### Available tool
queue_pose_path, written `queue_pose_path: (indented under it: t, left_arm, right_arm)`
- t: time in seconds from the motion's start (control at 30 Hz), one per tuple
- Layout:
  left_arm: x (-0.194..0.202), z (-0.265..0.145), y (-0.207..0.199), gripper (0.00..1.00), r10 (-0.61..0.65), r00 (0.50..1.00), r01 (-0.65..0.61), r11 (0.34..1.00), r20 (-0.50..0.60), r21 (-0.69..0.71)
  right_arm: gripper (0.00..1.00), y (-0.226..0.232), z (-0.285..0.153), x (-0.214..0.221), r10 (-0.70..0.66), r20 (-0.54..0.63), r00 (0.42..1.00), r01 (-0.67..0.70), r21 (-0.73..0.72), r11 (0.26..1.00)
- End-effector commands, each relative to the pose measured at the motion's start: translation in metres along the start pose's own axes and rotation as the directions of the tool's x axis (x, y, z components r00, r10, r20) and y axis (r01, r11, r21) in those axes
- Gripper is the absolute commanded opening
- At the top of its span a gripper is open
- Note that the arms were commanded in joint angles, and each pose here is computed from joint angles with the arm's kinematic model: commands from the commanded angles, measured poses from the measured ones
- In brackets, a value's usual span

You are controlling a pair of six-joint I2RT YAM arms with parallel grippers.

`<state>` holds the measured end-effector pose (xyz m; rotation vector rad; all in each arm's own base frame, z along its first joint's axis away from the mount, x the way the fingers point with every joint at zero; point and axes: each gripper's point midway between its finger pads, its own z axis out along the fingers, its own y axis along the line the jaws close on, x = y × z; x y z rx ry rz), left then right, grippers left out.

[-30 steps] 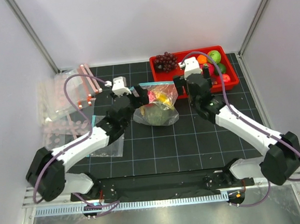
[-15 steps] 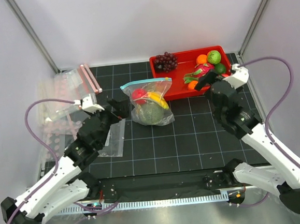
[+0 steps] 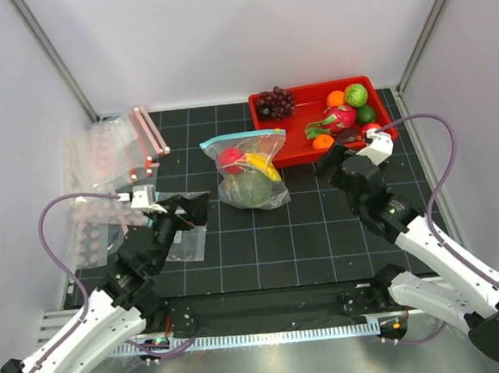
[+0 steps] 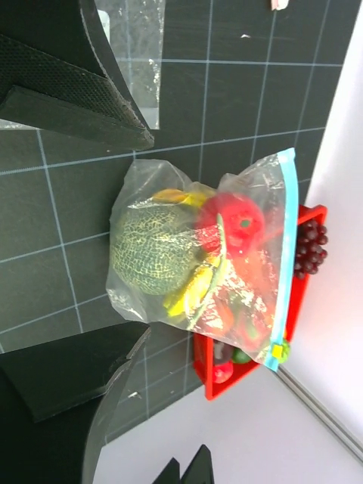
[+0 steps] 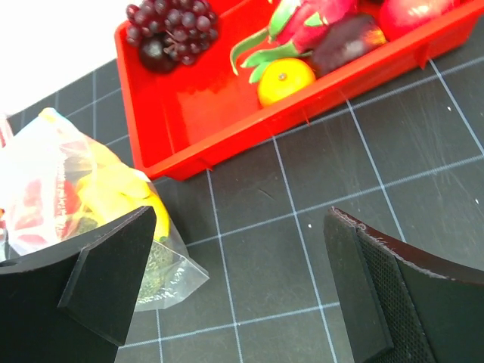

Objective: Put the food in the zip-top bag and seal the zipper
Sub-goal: Reset both arms

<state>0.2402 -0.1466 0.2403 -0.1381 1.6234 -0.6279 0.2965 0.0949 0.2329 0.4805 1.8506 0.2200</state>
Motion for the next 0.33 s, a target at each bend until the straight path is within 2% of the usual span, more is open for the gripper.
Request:
queue_pose_path:
  t: [0.0,0.13,0.3]
  left_arm:
    - [-0.0147,-0.0017,-0.0014,1.0,0.015,0.998,-0.016,1.0,0.06,0.012]
    - [-0.016,-0.0037,-0.0008,1.0,0.013,0.998,-0.014,1.0,0.067,0.016]
    - [-0.0159,-0.0028,-0.0007,1.0,0.015,0.998,-0.016,1.0,0.066,0.012]
  right_arm:
    - [1.0,0.0091,-0.0044,-0.0178,0.03,0.077,0.997,-0.025,-0.065,0.998]
    - [1.0,0.0168,-0.0105,-0.0183,0.058,0.097,0.994,-0.043,-0.15,0.988]
    - [1.0,0.0137,-0.0139,-0.0178,0.047,0.122,0.991,-0.025,-0.172,0.985]
